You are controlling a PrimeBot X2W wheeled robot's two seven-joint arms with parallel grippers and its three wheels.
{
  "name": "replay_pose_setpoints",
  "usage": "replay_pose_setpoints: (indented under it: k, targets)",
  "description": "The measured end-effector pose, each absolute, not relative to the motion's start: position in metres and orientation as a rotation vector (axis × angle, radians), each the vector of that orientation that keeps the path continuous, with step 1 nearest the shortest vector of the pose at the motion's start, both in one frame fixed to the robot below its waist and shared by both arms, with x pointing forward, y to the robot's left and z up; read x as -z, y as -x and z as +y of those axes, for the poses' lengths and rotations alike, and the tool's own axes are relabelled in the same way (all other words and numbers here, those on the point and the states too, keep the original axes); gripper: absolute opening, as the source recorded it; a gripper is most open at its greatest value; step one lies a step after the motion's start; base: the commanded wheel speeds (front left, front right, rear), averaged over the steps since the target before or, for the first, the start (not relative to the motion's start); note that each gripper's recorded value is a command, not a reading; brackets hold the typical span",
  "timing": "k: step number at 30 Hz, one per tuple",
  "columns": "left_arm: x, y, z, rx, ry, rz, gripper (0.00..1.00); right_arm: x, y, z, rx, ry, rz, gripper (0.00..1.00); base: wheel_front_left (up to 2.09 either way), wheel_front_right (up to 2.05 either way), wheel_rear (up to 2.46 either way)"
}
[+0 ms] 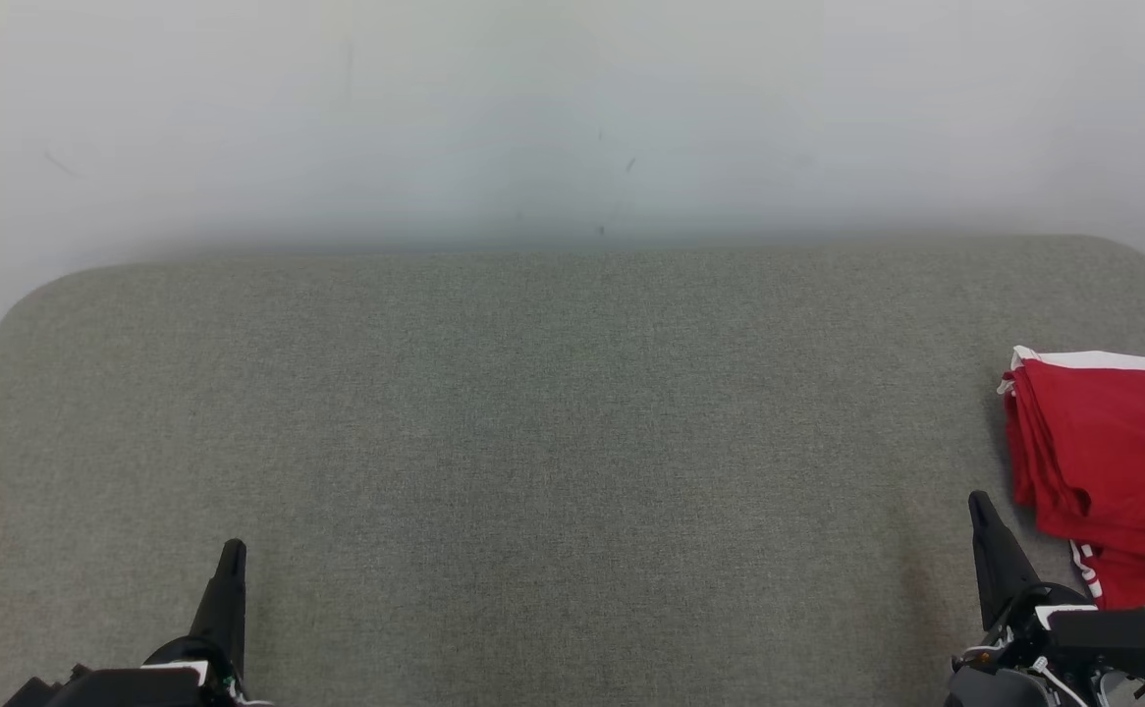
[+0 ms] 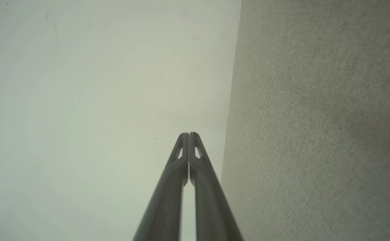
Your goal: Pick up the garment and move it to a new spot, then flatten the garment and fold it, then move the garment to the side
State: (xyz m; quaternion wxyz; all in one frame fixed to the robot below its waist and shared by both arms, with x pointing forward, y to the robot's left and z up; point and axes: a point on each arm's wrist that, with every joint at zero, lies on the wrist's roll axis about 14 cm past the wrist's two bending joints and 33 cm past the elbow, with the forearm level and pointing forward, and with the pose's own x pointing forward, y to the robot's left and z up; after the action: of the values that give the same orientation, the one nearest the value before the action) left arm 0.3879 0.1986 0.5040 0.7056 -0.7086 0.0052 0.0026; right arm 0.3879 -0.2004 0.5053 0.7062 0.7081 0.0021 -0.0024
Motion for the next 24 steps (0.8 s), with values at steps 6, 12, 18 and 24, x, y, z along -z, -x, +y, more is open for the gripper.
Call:
replay_pose_setpoints:
  k: [6, 12, 18, 24]
  targets:
    - [-0.5040, -0.3879, 0.1987, -0.006, 1.575, 0.011, 0.00, -0.5053, -0.3880, -0.2004, 0.005, -1.573, 0.005, 0.00, 0.00, 0.00, 0.00]
    - [-0.5042, -0.3880, 0.1986, -0.005, 1.575, 0.011, 0.00, -0.5053, -0.3880, -0.2004, 0.005, -1.573, 0.005, 0.00, 0.00, 0.00, 0.00]
    - [-0.5043, -0.3880, 0.1987, -0.005, 1.575, 0.011, 0.00, -0.5053, -0.3880, -0.2004, 0.005, -1.573, 0.005, 0.00, 0.00, 0.00, 0.00]
    - [-0.5043, -0.3881, 0.1986, -0.005, 1.575, 0.011, 0.00, -0.5053, -0.3880, -0.2004, 0.005, -1.573, 0.005, 0.00, 0.00, 0.00, 0.00]
